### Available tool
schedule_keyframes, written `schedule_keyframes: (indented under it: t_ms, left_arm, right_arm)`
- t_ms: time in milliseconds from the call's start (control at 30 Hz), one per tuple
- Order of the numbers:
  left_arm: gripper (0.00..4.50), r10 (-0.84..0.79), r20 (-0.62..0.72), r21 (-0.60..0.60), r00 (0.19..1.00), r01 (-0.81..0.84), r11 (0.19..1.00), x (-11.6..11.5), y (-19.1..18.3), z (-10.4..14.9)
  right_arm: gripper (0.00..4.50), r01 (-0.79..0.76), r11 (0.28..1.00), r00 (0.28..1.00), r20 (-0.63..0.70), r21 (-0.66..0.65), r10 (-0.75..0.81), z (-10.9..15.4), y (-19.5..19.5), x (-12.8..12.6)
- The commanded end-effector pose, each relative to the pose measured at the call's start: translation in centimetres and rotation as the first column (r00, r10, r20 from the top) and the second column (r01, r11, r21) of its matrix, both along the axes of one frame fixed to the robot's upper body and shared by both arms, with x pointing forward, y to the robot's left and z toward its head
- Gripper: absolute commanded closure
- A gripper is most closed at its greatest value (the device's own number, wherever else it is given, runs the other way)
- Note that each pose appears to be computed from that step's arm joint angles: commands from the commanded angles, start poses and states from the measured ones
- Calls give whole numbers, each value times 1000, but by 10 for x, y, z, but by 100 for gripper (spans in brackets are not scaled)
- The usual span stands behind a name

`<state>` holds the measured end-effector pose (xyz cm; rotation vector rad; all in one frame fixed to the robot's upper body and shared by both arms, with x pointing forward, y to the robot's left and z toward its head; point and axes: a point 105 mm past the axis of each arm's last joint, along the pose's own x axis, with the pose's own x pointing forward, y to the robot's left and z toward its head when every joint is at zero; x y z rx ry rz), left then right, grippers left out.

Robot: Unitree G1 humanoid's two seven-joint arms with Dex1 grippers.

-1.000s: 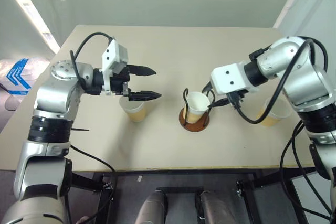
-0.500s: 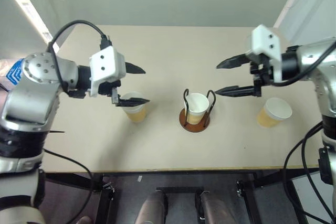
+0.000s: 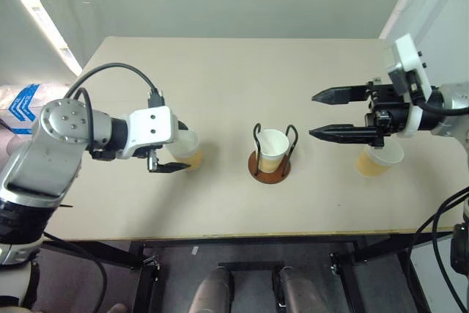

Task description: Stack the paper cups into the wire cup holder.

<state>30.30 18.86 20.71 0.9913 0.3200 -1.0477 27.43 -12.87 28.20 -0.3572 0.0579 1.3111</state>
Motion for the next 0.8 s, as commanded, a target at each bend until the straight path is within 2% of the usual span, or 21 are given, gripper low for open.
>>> schedule_keyframes:
  t_ms: [33, 400, 500, 800]
  left_arm:
    - [0, 11, 26, 68, 1000, -13, 998, 5, 7, -6]
    - [0, 1, 30, 137, 1000, -5, 991, 29, 9, -28]
    - [60, -7, 30, 124, 1000, 3, 992, 35, 6, -29]
    - [372, -126, -32, -52, 992, 124, 991, 30, -26, -11]
  right_arm:
    - [61, -19, 1000, 998, 56, 21, 17, 11, 1, -6]
    - [61, -2, 1000, 998, 59, 5, 1, 6, 1, -7]
    - [58, -1, 1000, 998, 66, 7, 0, 5, 0, -8]
    - [58, -12, 999, 997, 77, 45, 9, 8, -11, -10]
